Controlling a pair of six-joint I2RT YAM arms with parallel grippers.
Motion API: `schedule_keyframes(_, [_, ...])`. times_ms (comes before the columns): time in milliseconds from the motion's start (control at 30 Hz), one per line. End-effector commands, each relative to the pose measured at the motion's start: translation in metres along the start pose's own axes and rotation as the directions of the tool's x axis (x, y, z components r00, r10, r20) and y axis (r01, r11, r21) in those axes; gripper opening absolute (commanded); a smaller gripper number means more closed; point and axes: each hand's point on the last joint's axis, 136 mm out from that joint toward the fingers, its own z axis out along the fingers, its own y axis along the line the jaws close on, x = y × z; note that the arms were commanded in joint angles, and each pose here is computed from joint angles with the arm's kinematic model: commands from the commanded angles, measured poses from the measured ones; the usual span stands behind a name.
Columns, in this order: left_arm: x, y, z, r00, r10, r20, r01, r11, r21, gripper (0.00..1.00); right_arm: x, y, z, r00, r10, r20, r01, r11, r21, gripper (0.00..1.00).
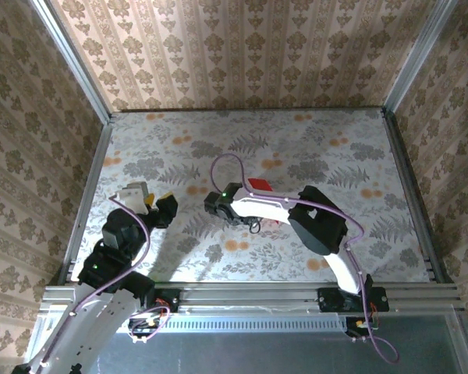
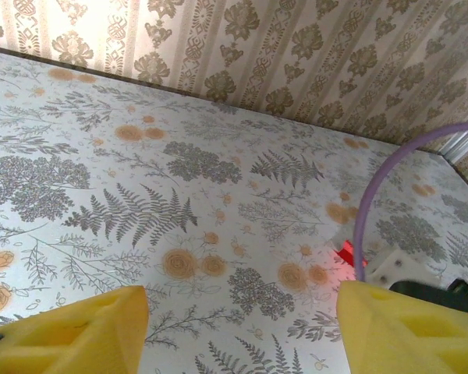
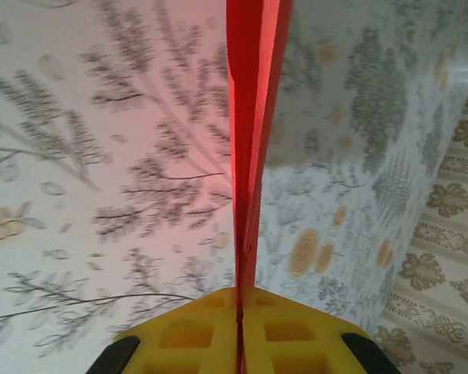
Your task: Fold a paper plane with a square sheet of paper (fold left side to right side)
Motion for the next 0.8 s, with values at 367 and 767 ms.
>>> schedule_keyframes(367, [0.000,-0.006,0.008,1.000,-0.006,-0.024,0.007,1.000,0.031,0.68,-0.005,0.038,-0.025,0.993,0.114,0.020,-0.100,0.935,-0.341,0.45])
schedule_keyframes(767, [0.010,-0.025,0.032,0.990,-0.073,-0.117,0.088,0.989,0.121,0.75,0.001,-0.006,-0.074,0.891,0.441,0.106,-0.254,0.678,-0.690,0.79])
